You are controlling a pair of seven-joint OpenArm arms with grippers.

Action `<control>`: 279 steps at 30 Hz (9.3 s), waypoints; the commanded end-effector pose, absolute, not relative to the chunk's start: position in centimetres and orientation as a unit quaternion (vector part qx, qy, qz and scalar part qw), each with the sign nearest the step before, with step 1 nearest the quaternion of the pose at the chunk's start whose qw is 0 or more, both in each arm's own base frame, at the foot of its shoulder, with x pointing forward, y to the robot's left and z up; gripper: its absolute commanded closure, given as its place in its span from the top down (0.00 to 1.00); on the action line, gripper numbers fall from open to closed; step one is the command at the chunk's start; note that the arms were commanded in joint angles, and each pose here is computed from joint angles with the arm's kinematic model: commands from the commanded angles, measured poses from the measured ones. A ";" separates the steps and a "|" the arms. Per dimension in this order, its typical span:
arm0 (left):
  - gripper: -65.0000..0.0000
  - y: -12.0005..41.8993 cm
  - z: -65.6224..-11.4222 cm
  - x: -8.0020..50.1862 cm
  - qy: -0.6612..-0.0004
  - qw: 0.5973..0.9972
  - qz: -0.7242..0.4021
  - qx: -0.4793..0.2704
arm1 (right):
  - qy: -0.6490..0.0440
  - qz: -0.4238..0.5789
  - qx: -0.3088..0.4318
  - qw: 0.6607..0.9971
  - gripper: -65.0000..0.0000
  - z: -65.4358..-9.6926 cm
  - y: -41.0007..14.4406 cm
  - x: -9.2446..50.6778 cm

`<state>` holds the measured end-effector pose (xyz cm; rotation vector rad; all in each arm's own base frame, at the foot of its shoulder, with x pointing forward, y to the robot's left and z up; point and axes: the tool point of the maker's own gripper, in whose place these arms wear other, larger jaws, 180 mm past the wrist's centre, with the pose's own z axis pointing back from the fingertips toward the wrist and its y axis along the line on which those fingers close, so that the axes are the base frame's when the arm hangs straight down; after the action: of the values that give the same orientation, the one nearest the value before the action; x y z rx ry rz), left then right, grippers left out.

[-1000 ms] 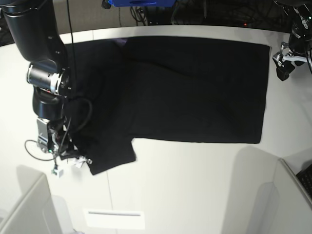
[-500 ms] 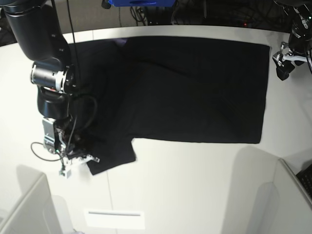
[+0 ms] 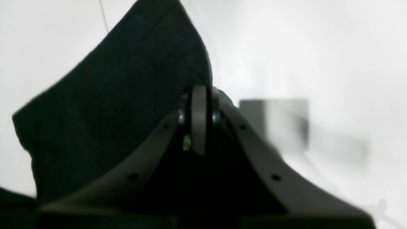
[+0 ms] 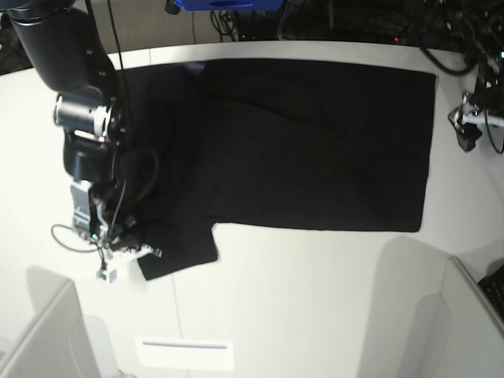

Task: Fold the T-shirt properly
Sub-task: 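Reach both grippers to the hem corners of the shirt, then grasp the hem corners with both grippers, then fold the hem up over the collar with both grippers, then release the hem and raise both grippers, then grasp the folded strip's ends with both grippers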

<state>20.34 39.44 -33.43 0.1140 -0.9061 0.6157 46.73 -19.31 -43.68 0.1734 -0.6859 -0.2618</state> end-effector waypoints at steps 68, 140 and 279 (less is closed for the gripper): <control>0.00 32.7 -37.1 41.0 -0.339 0.935 0.104 -0.002 | -0.434 -0.075 0.056 0.896 0.00 -34.9 -19.5 46.4; 0.00 30.7 -34.6 20.7 -0.309 0.951 0.034 0.000 | -0.365 -0.162 0.091 0.912 0.00 -35.3 -22.4 20.8; 1.00 34.0 -40.1 20.2 -0.247 0.965 0.080 0.025 | -0.445 -0.129 0.018 0.886 0.00 -33.2 -23.4 26.7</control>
<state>19.40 33.57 -41.08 0.0358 -0.4626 0.1785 26.02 -23.09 -34.48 0.0451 -0.8726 -0.2790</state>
